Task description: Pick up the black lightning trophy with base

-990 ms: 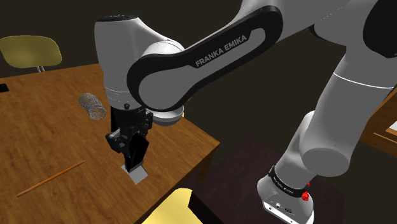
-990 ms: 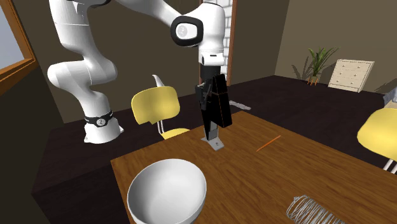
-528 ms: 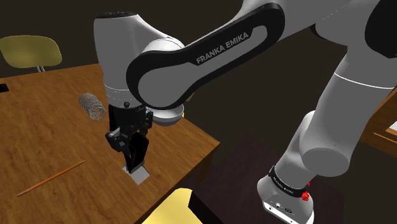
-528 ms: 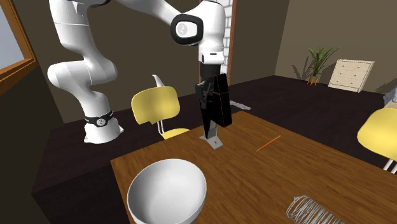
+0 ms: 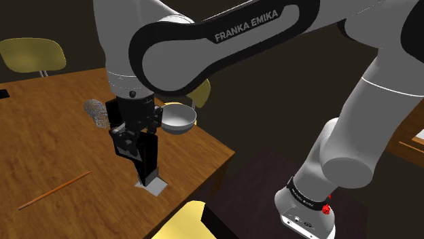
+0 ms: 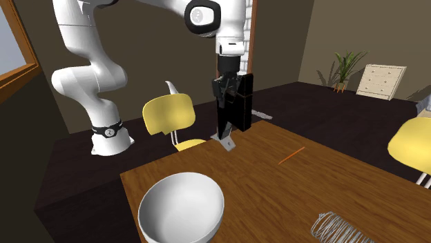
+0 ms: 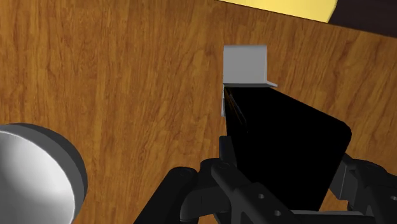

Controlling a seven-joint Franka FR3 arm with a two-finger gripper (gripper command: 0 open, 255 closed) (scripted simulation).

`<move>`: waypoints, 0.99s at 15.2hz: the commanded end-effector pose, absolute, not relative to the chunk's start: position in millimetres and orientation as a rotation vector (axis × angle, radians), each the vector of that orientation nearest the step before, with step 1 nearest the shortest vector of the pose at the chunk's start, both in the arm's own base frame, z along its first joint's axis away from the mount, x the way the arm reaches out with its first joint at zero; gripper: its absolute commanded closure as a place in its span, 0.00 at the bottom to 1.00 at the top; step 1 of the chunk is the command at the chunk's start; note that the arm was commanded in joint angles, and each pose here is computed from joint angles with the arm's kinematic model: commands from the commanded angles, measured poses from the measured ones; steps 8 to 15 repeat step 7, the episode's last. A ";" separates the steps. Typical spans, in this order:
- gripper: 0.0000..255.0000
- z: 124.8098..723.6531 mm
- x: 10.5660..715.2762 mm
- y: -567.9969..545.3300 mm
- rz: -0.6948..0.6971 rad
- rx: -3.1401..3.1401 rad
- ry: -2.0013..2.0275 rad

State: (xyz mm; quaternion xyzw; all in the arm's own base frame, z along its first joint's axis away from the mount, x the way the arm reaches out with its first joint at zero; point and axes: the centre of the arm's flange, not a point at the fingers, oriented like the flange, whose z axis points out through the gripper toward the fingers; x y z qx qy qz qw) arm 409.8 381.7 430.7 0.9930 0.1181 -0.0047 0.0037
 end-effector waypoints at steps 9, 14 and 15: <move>1.00 464.7 409.0 381.4 -0.013 3.113 0.370; 1.00 464.7 409.0 381.4 -0.013 3.113 0.370; 1.00 464.7 409.0 381.4 -0.013 3.113 0.370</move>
